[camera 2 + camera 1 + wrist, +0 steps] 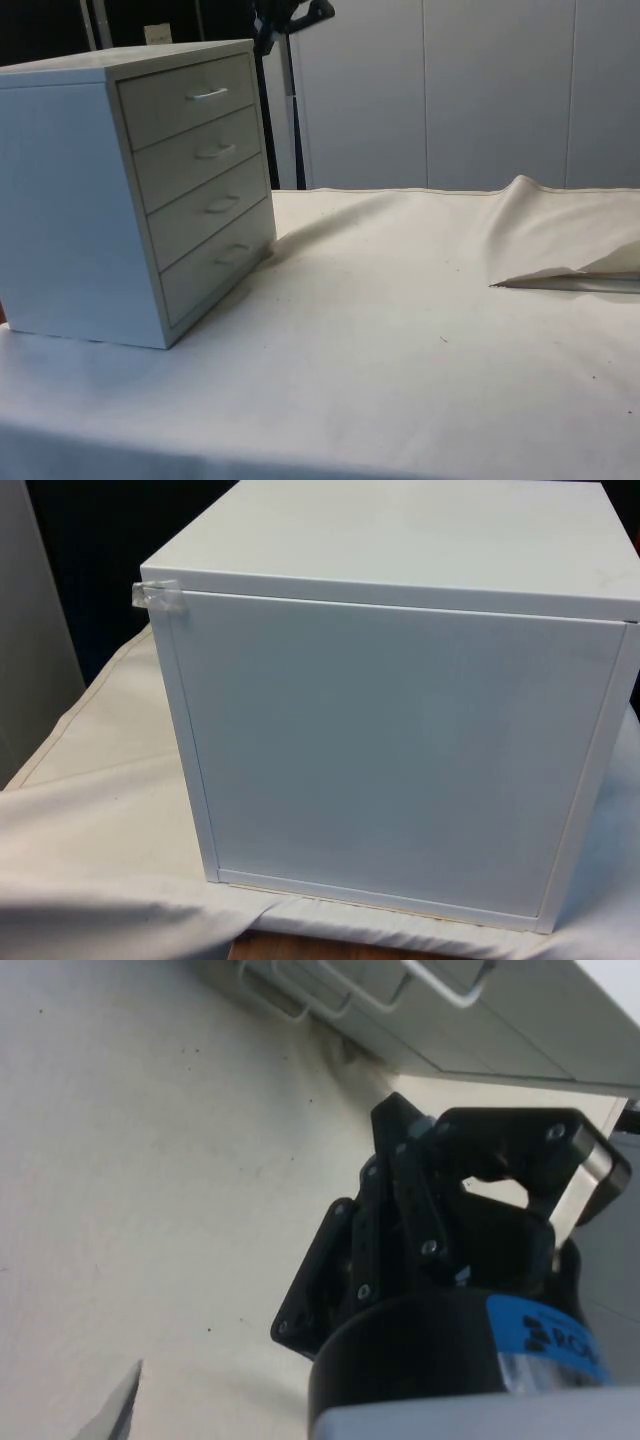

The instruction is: Open the drawer, then close it.

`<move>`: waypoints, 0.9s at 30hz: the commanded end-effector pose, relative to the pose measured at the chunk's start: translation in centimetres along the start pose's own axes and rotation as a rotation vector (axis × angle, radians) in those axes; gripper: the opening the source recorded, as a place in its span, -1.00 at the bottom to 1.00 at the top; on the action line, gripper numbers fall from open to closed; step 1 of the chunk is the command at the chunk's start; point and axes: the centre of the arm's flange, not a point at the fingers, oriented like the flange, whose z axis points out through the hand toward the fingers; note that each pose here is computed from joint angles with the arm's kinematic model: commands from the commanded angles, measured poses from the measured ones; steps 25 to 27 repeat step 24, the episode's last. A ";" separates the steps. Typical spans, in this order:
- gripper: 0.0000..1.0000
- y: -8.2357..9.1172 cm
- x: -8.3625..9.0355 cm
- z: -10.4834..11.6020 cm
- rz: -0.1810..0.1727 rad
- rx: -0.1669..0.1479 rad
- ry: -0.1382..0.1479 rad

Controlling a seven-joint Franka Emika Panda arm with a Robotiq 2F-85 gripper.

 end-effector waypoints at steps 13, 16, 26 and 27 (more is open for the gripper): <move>-0.17 0.0 0.0 0.1 0.000 0.000 -0.001; 0.15 0.0 0.0 0.1 0.000 0.002 -0.001; 0.97 0.0 0.0 0.1 0.000 0.002 -0.001; 0.97 0.0 0.0 0.1 0.000 0.002 -0.001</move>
